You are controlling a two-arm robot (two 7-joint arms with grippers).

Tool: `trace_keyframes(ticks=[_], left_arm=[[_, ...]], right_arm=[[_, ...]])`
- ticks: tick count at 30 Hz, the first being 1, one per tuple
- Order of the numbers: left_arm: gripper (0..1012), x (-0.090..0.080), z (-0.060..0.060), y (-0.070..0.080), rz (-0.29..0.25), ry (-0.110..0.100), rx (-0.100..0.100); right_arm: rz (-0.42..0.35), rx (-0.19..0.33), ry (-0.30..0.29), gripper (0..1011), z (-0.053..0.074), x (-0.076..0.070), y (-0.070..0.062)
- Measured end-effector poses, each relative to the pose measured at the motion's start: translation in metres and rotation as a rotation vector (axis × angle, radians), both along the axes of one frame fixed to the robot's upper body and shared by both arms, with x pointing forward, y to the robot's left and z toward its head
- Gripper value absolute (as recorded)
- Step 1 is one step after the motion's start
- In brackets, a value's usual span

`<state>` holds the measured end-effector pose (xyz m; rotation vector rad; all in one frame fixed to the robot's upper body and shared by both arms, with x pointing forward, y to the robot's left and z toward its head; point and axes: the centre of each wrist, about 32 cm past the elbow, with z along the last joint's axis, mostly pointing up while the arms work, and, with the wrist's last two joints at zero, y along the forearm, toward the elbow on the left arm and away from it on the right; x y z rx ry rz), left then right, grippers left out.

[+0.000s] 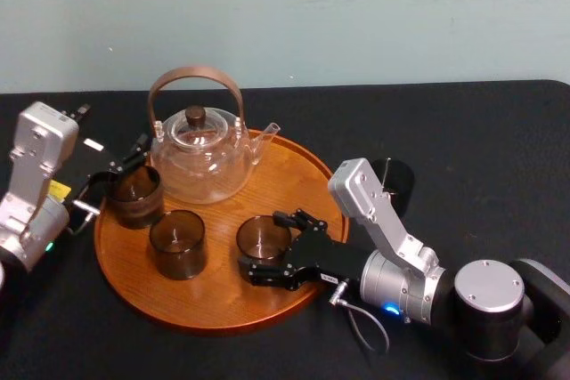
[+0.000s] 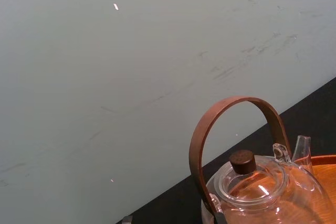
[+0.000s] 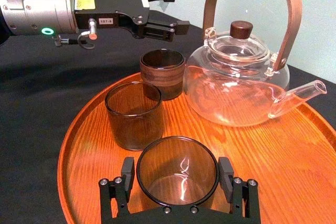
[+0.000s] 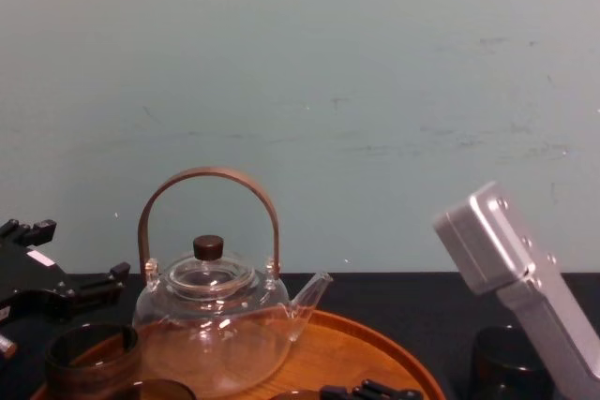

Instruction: Pick up the glass from the table and place it on the tray.

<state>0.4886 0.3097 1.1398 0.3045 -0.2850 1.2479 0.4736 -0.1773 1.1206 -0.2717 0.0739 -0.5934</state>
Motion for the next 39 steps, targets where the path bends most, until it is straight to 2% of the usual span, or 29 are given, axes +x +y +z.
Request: trace_keyframes(ticks=[6, 10, 17, 22, 28, 32, 33, 36, 39], left_arm=[[1001, 0.0, 0.0, 0.0, 0.0, 0.0, 0.0], [1001, 0.0, 0.0, 0.0, 0.0, 0.0, 0.0], [1002, 0.0, 0.0, 0.0, 0.0, 0.0, 0.0], [1001, 0.0, 0.0, 0.0, 0.0, 0.0, 0.0], [1001, 0.0, 0.0, 0.0, 0.0, 0.0, 0.0], [1001, 0.0, 0.0, 0.0, 0.0, 0.0, 0.0], [1001, 0.0, 0.0, 0.0, 0.0, 0.0, 0.0], [1002, 0.0, 0.0, 0.0, 0.0, 0.0, 0.0], [1001, 0.0, 0.0, 0.0, 0.0, 0.0, 0.0]], right_arm=[[0.003, 0.012, -0.031, 1002, 0.004, -0.002, -0.003], [0.002, 0.025, -0.079, 1002, 0.013, -0.006, -0.007], [-0.023, 0.042, -0.171, 1002, 0.034, -0.02, -0.019], [-0.075, 0.044, -0.203, 1002, 0.04, -0.034, -0.032], [-0.165, 0.032, -0.195, 1003, 0.036, -0.054, -0.05], [-0.261, 0.014, -0.156, 1002, 0.029, -0.073, -0.069], [-0.261, 0.014, -0.156, 1002, 0.029, -0.073, -0.069], [-0.339, 0.007, -0.132, 1002, 0.024, -0.086, -0.086], [-0.373, 0.007, -0.124, 1002, 0.023, -0.091, -0.093]])
